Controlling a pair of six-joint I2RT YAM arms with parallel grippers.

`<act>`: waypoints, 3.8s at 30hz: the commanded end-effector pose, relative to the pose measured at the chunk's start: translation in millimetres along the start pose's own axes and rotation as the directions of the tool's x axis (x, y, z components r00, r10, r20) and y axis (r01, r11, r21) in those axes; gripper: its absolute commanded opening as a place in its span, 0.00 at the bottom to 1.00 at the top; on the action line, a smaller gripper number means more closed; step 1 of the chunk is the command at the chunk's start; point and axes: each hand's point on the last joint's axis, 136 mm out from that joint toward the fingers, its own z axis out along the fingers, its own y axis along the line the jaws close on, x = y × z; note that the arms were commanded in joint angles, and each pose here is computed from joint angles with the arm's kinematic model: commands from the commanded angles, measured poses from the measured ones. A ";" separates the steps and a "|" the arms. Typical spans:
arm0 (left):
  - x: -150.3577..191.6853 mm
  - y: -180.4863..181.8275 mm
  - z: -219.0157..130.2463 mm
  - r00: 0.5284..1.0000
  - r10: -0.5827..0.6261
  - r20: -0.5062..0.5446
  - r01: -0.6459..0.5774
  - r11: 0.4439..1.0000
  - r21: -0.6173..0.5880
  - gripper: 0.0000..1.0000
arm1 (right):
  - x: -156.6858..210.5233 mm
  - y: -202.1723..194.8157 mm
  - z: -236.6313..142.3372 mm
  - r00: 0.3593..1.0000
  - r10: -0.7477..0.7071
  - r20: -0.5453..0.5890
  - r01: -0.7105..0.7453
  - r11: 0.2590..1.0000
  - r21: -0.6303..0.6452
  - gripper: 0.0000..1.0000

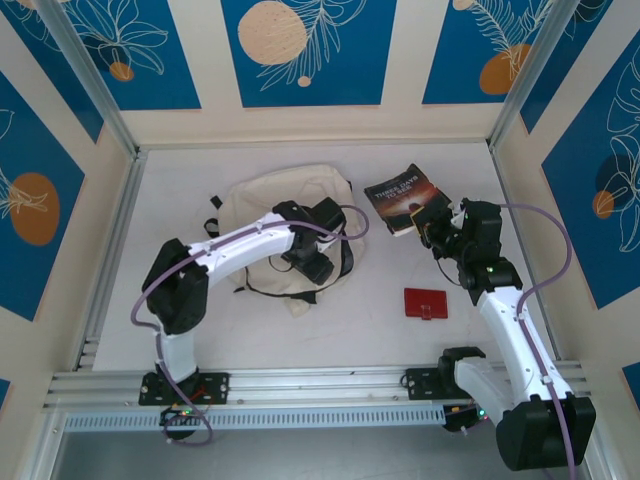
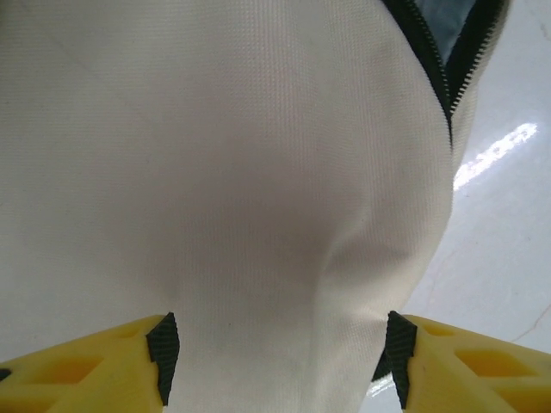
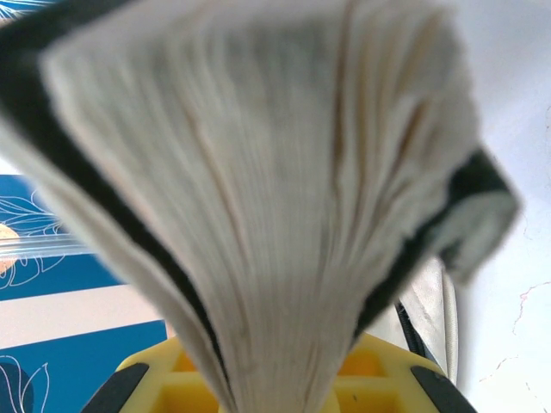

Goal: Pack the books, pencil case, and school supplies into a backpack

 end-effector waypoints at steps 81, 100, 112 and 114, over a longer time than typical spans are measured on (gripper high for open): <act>-163.3 26.7 -185.2 0.703 -0.288 0.650 0.209 0.958 0.199 0.00 | 119.4 -12.7 28.7 0.884 0.001 -0.467 0.023 0.999 0.045 0.01; -161.0 19.7 -189.0 0.704 -0.311 0.638 0.197 0.949 0.245 0.00 | 105.2 5.9 125.7 0.949 0.018 -0.315 -0.036 0.998 -0.050 0.03; -161.4 24.6 -192.5 0.688 -0.342 0.640 0.230 0.939 0.255 0.00 | 123.6 -5.6 184.8 0.944 0.117 -0.310 -0.117 0.993 0.017 0.07; -161.9 24.9 -195.0 0.681 -0.352 0.643 0.235 0.936 0.263 0.00 | 129.7 -5.8 189.5 0.929 0.119 -0.350 -0.123 0.992 0.012 0.11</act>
